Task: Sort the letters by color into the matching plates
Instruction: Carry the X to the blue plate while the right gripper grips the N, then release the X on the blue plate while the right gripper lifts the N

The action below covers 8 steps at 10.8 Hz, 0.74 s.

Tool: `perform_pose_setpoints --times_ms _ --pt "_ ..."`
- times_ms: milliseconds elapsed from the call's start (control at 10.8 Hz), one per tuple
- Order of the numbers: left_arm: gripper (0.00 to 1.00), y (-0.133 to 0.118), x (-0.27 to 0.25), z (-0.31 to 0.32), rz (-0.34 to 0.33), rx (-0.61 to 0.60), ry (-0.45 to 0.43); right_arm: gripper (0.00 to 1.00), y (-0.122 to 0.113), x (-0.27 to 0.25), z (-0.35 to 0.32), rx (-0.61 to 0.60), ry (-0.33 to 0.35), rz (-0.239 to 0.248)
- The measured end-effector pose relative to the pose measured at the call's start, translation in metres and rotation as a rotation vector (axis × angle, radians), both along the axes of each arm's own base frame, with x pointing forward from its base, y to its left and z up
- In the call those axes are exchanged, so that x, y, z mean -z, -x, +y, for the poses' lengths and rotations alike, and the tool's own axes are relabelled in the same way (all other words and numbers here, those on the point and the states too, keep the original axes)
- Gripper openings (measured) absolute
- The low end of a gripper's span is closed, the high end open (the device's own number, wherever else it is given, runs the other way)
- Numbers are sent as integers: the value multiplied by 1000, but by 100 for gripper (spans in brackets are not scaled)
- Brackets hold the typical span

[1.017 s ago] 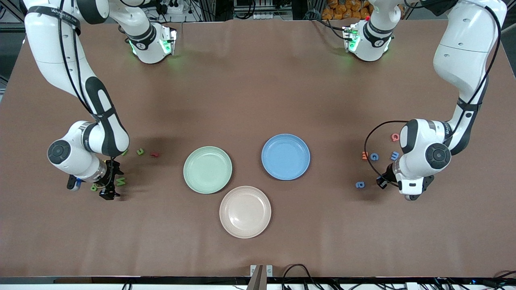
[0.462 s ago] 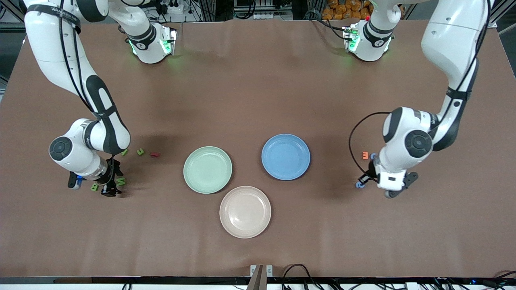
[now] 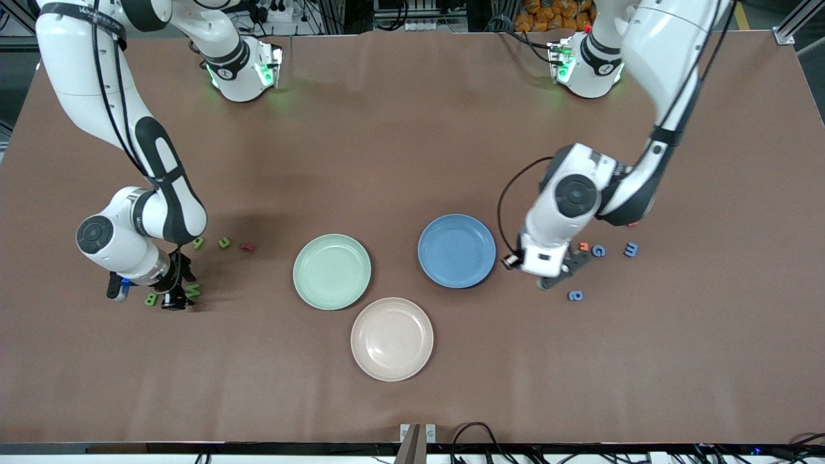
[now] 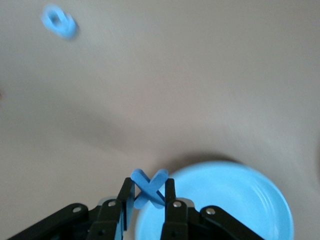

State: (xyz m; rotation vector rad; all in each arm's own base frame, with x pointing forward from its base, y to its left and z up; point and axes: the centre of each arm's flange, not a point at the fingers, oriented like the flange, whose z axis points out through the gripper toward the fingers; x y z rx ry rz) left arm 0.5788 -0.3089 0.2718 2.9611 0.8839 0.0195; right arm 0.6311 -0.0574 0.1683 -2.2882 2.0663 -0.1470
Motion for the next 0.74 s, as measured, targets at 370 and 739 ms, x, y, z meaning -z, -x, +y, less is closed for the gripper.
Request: perform_pose_setpoints --times_ms 370,739 --pt "28 38 5 -75 7 -9 8 54 1 -3 0 -10 1 -3" --pt "44 36 15 -84 -33 50 -41 43 1 -4 0 -13 1 -7"
